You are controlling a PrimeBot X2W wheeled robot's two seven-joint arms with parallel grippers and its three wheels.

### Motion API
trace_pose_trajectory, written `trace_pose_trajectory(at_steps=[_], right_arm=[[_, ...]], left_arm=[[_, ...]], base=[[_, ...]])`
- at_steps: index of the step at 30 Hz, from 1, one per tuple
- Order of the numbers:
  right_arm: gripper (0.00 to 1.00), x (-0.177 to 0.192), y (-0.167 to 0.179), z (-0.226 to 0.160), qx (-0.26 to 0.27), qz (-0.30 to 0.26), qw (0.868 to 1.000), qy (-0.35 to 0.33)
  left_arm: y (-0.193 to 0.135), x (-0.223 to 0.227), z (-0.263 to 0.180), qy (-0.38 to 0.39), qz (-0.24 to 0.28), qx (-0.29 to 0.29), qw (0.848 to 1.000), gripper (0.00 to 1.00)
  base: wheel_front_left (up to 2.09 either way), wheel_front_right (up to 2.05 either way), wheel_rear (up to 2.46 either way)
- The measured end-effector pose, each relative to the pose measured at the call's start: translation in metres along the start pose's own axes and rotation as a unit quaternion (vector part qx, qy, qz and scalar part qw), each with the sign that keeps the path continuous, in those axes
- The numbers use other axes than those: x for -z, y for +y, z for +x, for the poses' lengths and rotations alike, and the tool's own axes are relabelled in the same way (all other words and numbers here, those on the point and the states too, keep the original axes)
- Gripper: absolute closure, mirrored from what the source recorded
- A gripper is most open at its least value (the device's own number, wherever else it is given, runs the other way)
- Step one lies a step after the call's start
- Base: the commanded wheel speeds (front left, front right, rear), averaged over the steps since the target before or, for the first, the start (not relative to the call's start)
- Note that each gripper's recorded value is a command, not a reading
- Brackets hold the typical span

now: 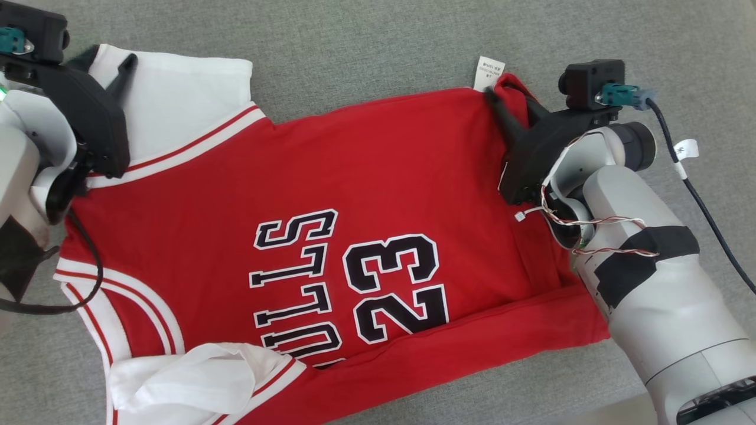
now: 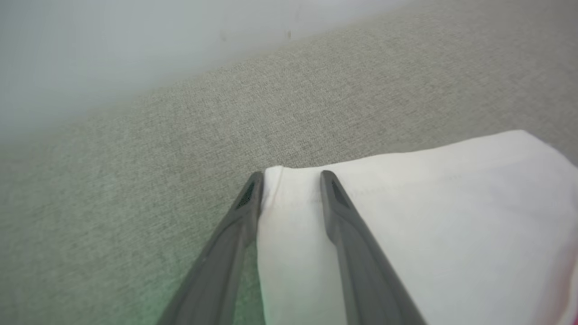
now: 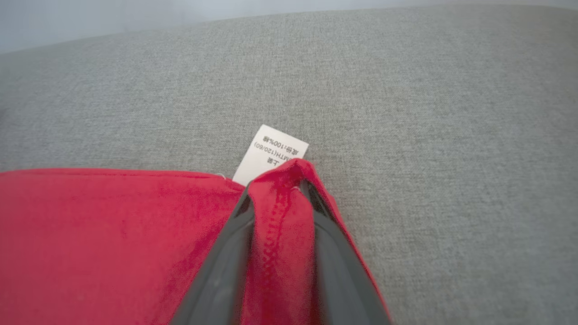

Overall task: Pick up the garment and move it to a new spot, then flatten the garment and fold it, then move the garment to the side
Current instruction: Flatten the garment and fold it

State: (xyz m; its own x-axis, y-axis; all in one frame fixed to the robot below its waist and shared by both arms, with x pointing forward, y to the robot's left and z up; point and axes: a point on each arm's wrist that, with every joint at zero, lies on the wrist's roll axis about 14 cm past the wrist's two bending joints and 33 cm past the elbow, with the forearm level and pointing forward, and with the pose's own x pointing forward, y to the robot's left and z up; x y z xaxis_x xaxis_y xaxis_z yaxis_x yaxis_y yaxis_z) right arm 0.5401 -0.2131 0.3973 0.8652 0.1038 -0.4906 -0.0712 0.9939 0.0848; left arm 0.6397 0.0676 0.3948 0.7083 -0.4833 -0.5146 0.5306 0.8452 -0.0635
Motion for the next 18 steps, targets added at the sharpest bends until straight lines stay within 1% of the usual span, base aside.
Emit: trace_pose_trajectory(at_steps=[5,8,12,18], right_arm=[[1.0,-0.011,-0.004,0.001,0.003,0.003,0.999,-0.033],[1.0,-0.017,-0.006,-0.002,0.004,0.004,0.999,-0.053],[1.0,-0.016,-0.008,-0.009,0.005,0.012,0.997,-0.07],[1.0,-0.018,-0.004,-0.023,-0.002,0.027,0.995,-0.1]], left_arm=[[-0.002,-0.009,-0.005,-0.029,-0.012,0.003,0.999,1.0],[-0.002,-0.026,-0.014,-0.067,-0.024,0.003,0.997,1.0],[-0.007,-0.053,-0.031,-0.127,-0.03,0.01,0.991,1.0],[-0.015,-0.067,-0.066,-0.187,-0.035,0.016,0.982,1.0]], base=[[0.0,0.0,0.0],[0.0,0.0,0.0],[0.0,0.0,0.0],[0.0,0.0,0.0]])
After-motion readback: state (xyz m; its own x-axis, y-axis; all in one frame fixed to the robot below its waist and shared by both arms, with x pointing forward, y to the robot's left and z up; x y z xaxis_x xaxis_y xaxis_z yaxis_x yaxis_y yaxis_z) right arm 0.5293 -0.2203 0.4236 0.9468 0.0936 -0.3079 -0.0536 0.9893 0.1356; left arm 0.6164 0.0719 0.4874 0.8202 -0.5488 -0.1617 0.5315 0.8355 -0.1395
